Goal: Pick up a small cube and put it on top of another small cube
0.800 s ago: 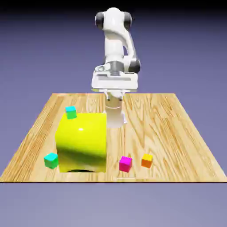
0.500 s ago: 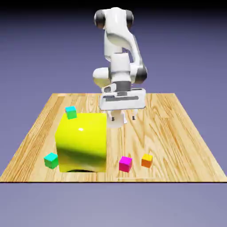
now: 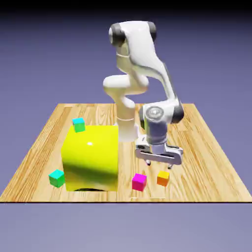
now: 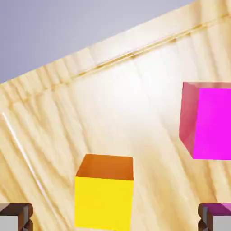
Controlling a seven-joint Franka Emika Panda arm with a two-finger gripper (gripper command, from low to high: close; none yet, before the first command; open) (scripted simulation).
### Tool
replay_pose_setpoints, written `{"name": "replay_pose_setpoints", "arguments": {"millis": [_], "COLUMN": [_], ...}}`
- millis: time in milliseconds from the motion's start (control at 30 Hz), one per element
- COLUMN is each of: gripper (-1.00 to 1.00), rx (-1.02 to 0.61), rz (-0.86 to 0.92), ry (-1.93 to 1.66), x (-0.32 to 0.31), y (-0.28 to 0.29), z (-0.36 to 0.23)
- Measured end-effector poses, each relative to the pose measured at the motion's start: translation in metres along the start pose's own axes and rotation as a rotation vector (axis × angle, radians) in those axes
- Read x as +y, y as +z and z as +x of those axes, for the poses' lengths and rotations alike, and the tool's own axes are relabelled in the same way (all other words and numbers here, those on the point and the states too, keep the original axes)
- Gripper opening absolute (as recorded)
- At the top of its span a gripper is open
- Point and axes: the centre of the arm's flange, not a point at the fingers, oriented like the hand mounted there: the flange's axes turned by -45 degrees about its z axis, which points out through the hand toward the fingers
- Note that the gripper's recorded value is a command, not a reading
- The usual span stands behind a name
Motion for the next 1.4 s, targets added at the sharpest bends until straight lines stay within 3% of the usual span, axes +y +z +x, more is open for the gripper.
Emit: {"name": "replay_pose_setpoints", "arguments": {"millis": [67,200,233,300,433,1100,1167,1267,1300,1400], "gripper": [0.0,0.0,-1.0,-1.0,-1.0,-1.0,-1.0,-1.0,1.0,1.0], "rx": [-0.003,-0.003,-0.003,-0.003,-0.003,0.0,-0.004,-0.004,-0.004,-0.003], "rz": [-0.001,-0.001,-0.001,-0.001,0.001,-0.423,-0.436,-0.438,-0.437,-0.44], "ry": [0.001,0.003,0.003,0.003,0.001,-1.115,-1.141,-1.14,-1.14,-1.14], "x": [0.0,0.0,0.0,0.0,0.0,0.039,0.04,0.053,0.057,0.052], "y": [0.001,0.069,0.069,0.069,0.001,-0.062,-0.064,-0.012,0.001,-0.017], "z": [0.0,0.007,0.007,0.007,0.0,0.016,0.017,0.032,0.035,0.031]}}
